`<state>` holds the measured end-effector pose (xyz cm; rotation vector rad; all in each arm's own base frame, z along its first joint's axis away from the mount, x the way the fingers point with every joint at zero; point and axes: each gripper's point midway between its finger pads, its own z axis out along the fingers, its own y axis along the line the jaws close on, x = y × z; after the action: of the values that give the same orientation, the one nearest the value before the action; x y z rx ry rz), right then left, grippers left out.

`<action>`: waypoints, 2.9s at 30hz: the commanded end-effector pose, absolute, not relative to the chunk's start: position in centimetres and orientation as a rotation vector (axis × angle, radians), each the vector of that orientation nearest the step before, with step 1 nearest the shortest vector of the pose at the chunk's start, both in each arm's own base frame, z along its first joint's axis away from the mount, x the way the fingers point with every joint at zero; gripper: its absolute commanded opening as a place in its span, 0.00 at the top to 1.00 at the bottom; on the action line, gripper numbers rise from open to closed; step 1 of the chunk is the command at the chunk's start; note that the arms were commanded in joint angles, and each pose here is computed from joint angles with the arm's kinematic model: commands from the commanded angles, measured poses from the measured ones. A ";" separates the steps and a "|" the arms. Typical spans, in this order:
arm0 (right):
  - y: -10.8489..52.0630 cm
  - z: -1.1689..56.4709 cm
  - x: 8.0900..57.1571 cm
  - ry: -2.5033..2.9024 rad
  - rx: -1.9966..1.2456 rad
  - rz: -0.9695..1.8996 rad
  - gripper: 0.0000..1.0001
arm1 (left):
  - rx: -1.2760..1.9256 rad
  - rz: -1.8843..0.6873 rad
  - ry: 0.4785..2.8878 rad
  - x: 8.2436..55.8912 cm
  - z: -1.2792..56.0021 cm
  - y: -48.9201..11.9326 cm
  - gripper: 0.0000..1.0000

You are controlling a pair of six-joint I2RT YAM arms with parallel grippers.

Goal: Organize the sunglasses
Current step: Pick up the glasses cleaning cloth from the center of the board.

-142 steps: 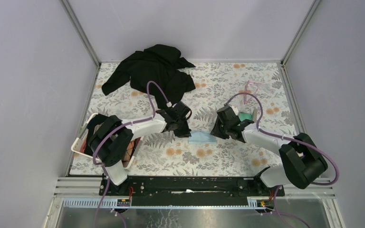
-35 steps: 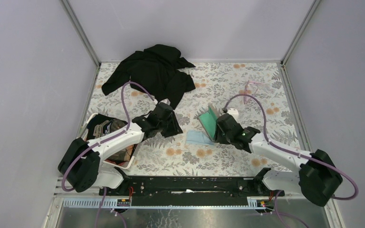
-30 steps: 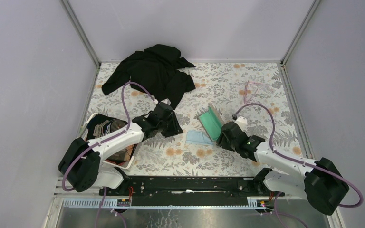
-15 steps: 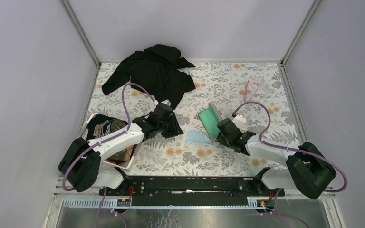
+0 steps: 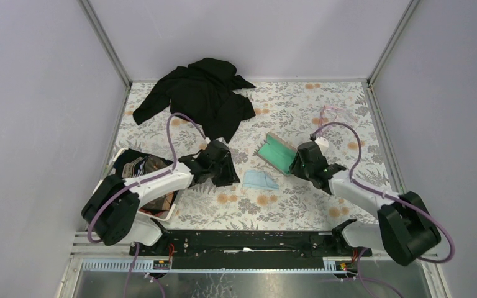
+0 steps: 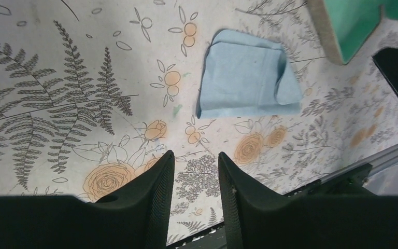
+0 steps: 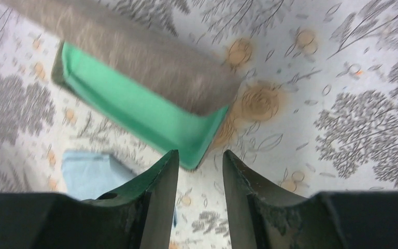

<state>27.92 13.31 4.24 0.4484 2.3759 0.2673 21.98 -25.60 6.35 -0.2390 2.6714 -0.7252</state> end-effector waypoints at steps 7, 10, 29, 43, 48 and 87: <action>18.8 5.6 22.1 2.480 -0.033 0.451 0.51 | -0.193 -0.698 2.695 22.7 5.0 -27.0 0.59; 19.7 6.0 22.3 2.534 -0.132 0.392 0.46 | -0.194 -0.672 2.697 23.0 5.0 -26.8 0.59; 21.1 3.3 24.3 2.560 -0.331 -0.089 0.40 | -0.238 -0.651 2.692 22.9 5.0 -26.3 0.60; 20.8 4.8 25.2 2.499 -0.309 -0.105 0.40 | -0.232 -0.649 2.692 23.0 5.0 -26.3 0.61; 22.3 4.6 24.9 2.514 -0.333 -0.010 0.41 | -0.231 -0.652 2.695 23.0 4.9 -26.4 0.61; 19.1 7.7 28.1 2.360 -0.293 -0.325 0.41 | -0.220 -0.686 2.699 23.0 5.1 -27.1 0.61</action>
<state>26.97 18.72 4.21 -0.3402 2.4430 -0.3376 22.51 -26.44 3.94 -0.2359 2.7376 -0.6426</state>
